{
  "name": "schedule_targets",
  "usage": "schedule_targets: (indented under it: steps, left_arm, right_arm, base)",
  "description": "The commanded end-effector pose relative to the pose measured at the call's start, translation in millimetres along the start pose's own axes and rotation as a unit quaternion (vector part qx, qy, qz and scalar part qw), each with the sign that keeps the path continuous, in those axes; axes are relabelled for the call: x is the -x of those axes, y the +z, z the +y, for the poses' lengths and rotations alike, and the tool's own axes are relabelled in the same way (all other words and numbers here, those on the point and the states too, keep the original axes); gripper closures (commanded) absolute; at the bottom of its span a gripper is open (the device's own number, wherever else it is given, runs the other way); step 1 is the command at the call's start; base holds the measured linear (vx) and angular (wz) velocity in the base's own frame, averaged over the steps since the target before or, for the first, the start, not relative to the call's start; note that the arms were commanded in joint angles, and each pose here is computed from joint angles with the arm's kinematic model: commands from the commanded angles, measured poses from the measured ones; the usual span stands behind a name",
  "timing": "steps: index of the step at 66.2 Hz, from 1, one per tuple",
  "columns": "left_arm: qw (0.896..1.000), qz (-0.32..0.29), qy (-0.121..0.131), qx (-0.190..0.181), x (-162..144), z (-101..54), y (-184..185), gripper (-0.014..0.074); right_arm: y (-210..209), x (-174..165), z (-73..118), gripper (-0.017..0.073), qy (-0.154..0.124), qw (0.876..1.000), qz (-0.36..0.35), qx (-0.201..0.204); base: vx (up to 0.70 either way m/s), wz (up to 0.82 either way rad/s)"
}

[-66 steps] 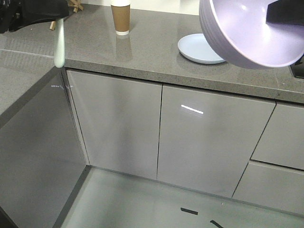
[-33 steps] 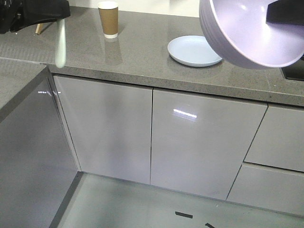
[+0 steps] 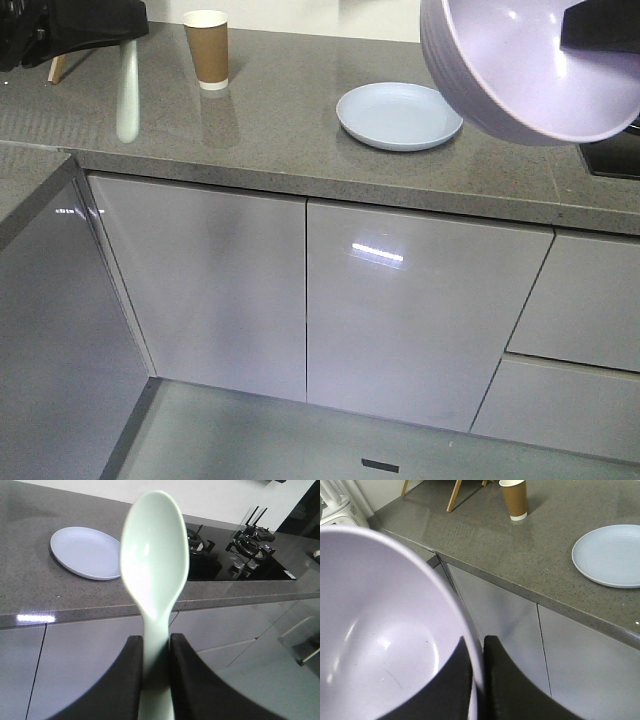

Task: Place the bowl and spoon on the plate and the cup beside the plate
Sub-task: 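Drive the base toward the counter with the pale blue plate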

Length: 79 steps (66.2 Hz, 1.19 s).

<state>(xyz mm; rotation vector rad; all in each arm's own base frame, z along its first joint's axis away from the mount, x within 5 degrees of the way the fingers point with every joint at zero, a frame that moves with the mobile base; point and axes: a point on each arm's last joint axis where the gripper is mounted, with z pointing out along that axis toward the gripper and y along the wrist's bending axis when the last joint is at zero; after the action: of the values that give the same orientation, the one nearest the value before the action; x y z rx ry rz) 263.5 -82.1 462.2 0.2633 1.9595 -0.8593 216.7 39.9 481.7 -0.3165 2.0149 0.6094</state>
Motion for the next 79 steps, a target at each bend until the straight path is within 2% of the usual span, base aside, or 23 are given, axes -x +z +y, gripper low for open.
schedule_targets:
  steps: [1, 79]
  left_arm:
    - [0.999, -0.047, -0.003, -0.017, 11.6, -13.4, -13.9, 0.0601]
    - [0.999, -0.047, -0.003, -0.017, 11.6, -13.4, -13.9, 0.06]
  right_arm:
    - [-12.9, 11.8, 9.8, 0.057, -0.004, 0.999, -0.053, 0.007]
    - [-12.9, 11.8, 9.8, 0.057, -0.004, 0.999, -0.053, 0.007]
  base:
    - [0.08, 0.0]
    - [0.08, -0.01]
